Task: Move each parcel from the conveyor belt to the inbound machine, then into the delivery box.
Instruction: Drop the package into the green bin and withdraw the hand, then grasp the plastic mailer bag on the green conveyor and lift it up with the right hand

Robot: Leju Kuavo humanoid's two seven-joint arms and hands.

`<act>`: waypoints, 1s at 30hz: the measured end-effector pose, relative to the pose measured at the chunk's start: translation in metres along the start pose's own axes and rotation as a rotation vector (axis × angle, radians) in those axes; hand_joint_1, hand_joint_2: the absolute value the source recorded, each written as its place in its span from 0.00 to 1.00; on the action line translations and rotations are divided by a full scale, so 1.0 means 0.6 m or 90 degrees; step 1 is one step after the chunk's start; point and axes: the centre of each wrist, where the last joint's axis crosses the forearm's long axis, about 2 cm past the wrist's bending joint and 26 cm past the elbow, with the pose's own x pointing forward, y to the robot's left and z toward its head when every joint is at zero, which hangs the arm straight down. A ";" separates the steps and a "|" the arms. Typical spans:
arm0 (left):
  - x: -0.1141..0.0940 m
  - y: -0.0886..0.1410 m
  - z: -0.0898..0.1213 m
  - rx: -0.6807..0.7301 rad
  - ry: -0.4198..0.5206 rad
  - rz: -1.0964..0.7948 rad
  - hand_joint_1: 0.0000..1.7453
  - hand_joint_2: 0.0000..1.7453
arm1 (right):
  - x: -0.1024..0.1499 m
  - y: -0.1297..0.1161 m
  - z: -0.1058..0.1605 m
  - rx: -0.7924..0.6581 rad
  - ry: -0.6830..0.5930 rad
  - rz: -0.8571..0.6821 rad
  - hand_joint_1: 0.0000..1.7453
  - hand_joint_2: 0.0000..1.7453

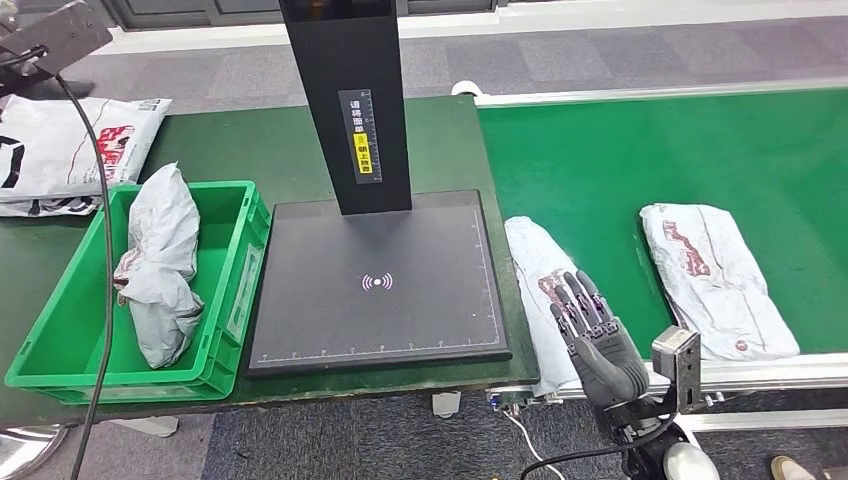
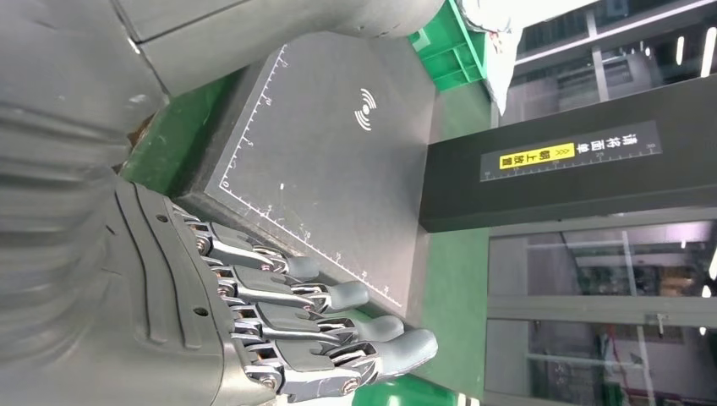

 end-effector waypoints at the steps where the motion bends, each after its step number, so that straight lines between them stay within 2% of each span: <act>1: 0.000 -0.021 0.006 -0.037 -0.055 0.120 0.00 1.00 | 0.001 -0.002 -0.003 0.006 0.008 0.017 0.00 1.00; 3: -0.007 -0.091 0.037 -0.123 -0.189 0.386 0.00 1.00 | 0.007 -0.016 -0.023 0.036 0.046 0.094 0.00 1.00; 5: -0.016 -0.189 0.095 -0.160 -0.321 0.639 0.00 1.00 | 0.024 -0.042 -0.057 0.079 0.095 0.201 0.00 1.00; 6: -0.018 -0.243 0.132 -0.155 -0.362 0.749 0.00 1.00 | 0.038 -0.059 -0.075 0.099 0.117 0.254 0.00 1.00; 8: -0.012 -0.342 0.205 -0.142 -0.382 0.894 0.00 1.00 | 0.073 -0.093 -0.111 0.124 0.150 0.347 0.00 1.00; 9: -0.006 -0.380 0.236 -0.147 -0.373 0.915 0.00 1.00 | 0.090 -0.108 -0.126 0.129 0.161 0.384 0.00 1.00; 11: 0.008 -0.426 0.281 -0.176 -0.352 0.897 0.00 1.00 | 0.117 -0.133 -0.146 0.126 0.169 0.431 0.00 1.00; 14: 0.025 -0.453 0.318 -0.204 -0.338 0.882 0.00 1.00 | 0.140 -0.153 -0.164 0.120 0.166 0.462 0.00 1.00; 18: 0.040 -0.463 0.339 -0.222 -0.342 0.906 0.00 1.00 | 0.154 -0.167 -0.176 0.122 0.185 0.494 0.00 1.00; 25: 0.068 -0.522 0.394 -0.297 -0.353 0.969 0.00 1.00 | 0.224 -0.249 -0.220 0.086 0.261 0.590 0.00 1.00; 30: 0.075 -0.537 0.407 -0.312 -0.351 0.989 0.00 1.00 | 0.237 -0.277 -0.221 0.067 0.300 0.608 0.00 1.00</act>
